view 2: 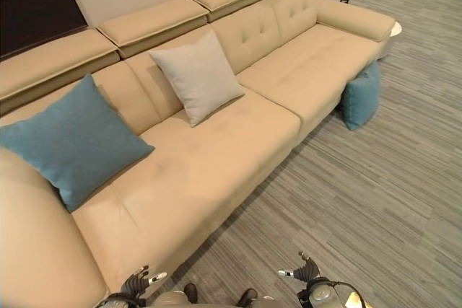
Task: Pick up all the scattered cushions and arrange them neatly on the sofa.
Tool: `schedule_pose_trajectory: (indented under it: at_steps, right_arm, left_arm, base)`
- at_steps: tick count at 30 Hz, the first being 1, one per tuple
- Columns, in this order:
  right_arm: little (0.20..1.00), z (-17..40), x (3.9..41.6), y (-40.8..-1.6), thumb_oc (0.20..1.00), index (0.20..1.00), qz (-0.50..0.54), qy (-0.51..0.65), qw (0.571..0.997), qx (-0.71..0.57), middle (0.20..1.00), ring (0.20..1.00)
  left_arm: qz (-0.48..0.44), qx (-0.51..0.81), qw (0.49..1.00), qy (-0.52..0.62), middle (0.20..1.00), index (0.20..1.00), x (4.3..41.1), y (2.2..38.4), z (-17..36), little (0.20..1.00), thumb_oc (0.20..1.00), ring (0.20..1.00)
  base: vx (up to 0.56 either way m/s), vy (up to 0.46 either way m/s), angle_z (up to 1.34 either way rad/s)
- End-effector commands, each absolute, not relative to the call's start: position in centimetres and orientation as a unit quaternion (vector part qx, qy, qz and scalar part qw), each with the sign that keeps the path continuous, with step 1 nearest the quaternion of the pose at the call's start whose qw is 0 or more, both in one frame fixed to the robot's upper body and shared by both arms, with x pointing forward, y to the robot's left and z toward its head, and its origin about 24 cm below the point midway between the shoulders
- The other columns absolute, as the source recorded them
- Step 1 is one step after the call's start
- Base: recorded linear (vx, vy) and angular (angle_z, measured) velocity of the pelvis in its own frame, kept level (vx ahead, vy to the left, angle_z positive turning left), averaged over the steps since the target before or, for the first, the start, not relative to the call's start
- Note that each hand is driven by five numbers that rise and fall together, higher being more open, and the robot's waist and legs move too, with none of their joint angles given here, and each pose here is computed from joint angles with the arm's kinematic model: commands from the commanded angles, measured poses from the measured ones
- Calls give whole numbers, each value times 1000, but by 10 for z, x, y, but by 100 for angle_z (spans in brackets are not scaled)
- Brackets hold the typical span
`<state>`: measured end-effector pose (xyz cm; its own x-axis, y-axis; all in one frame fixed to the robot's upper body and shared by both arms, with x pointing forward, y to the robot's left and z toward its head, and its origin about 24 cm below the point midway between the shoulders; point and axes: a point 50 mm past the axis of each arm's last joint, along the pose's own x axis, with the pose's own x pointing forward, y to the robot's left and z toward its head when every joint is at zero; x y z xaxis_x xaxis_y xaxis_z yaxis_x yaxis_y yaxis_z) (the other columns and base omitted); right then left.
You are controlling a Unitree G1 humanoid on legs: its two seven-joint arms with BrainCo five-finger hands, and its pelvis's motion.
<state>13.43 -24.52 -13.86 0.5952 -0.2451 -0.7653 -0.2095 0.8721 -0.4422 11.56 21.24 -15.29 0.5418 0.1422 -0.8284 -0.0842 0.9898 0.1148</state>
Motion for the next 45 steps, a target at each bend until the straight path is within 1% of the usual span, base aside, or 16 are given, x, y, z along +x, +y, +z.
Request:
schedule_pose_trajectory:
  at_steps: [1,6,12,18,23,27,30,32,35,40,42,45]
  right_arm:
    - [1000,-125,165,-247,1000,1000,-29,403,879,-253,1000,1000]
    - [1000,-123,168,-245,1000,1000,-19,391,883,-260,1000,1000]
    - [1000,-125,172,-238,1000,1000,-15,394,883,-254,1000,1000]
    - [1000,-128,174,-230,1000,1000,-36,403,888,-217,1000,1000]
    - [1000,-129,173,-232,1000,1000,-53,412,886,-205,1000,1000]
    - [1000,-132,167,-231,1000,1000,-54,425,882,-199,1000,1000]
    - [1000,-136,157,-234,1000,1000,-62,438,876,-193,1000,1000]
    - [1000,-134,161,-236,1000,1000,-73,432,880,-186,1000,1000]
    - [1000,-132,166,-236,1000,1000,-74,424,884,-183,1000,1000]
    - [1000,-133,168,-227,1000,1000,-62,421,887,-181,1000,1000]
    - [1000,-136,167,-216,1000,1000,-45,425,886,-179,1000,1000]
    - [1000,-138,165,-212,1000,1000,-34,430,884,-179,1000,1000]
  left_arm:
    - [42,30,901,431,1000,1000,143,192,-145,1000,1000,1000]
    - [38,27,896,441,1000,1000,135,186,-149,1000,1000,1000]
    - [45,36,887,459,1000,1000,125,189,-153,1000,1000,1000]
    - [70,40,894,441,1000,1000,138,202,-147,1000,1000,1000]
    - [66,50,904,420,1000,1000,153,206,-140,1000,1000,1000]
    - [74,47,904,419,1000,1000,154,208,-140,1000,1000,1000]
    - [71,35,900,429,1000,1000,151,200,-143,1000,1000,1000]
    - [56,39,909,412,1000,1000,166,194,-138,1000,1000,1000]
    - [63,32,913,403,1000,1000,170,194,-135,1000,1000,1000]
    - [55,44,911,406,1000,1000,168,194,-136,1000,1000,1000]
    - [75,39,906,414,1000,1000,162,204,-138,1000,1000,1000]
    - [86,36,898,429,1000,1000,153,209,-141,1000,1000,1000]
  base:
    - [-1,-69,-56]
    - [41,-48,-99]
    - [111,50,-101]
    - [98,51,-61]
    - [165,-88,-43]
    - [300,-143,-5]
    - [381,-266,6]
    - [343,-445,24]
    - [272,-144,-11]
    - [398,-22,-18]
    - [623,63,-55]
    - [344,136,-71]
